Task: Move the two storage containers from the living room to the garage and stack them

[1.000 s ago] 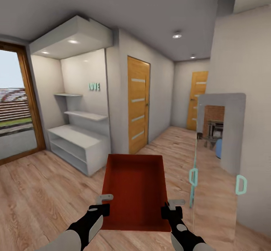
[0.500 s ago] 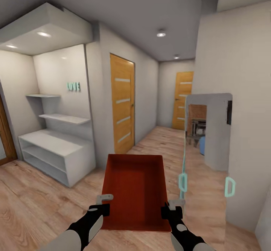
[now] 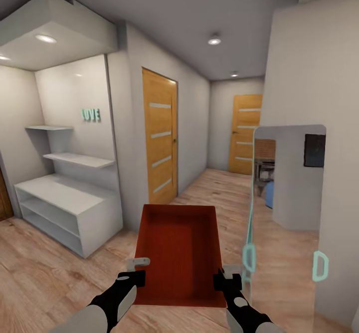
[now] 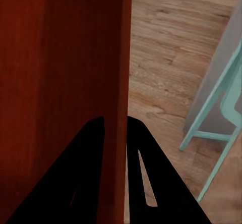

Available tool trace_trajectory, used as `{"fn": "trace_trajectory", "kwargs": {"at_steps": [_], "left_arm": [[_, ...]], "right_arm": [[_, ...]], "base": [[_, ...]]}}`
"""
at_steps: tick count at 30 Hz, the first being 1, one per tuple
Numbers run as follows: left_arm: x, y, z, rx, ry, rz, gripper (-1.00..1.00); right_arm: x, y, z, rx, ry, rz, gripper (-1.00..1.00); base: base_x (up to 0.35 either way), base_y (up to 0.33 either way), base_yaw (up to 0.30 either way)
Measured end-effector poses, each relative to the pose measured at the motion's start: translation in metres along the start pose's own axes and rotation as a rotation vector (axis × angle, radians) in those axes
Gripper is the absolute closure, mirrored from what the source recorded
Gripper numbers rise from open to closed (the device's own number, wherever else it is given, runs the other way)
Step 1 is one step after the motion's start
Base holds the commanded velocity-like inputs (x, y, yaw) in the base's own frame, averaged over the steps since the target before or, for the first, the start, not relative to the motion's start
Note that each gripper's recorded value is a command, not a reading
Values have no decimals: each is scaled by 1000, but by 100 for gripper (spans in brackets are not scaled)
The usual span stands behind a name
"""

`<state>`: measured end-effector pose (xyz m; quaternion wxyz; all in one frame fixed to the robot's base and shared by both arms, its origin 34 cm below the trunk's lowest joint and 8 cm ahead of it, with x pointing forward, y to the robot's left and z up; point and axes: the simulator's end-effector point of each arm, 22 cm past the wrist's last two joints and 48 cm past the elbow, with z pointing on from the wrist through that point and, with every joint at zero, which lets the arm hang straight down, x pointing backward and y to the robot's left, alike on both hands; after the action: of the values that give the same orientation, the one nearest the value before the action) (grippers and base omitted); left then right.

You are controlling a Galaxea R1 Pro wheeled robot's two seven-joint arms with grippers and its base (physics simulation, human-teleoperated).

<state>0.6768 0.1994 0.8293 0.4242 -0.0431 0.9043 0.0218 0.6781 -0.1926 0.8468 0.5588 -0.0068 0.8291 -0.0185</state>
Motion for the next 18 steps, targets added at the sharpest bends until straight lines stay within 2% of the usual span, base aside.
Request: {"fn": "trace_trajectory", "kwargs": {"at_steps": [11, 18], "left_arm": [[0, 0, 0, 0, 0, 0, 100], [0, 0, 0, 0, 0, -1, 100]], "right_arm": [[0, 0, 0, 0, 0, 0, 100], [0, 0, 0, 0, 0, -1, 100]], "base": [[322, 5, 0], [322, 97, 0]]}}
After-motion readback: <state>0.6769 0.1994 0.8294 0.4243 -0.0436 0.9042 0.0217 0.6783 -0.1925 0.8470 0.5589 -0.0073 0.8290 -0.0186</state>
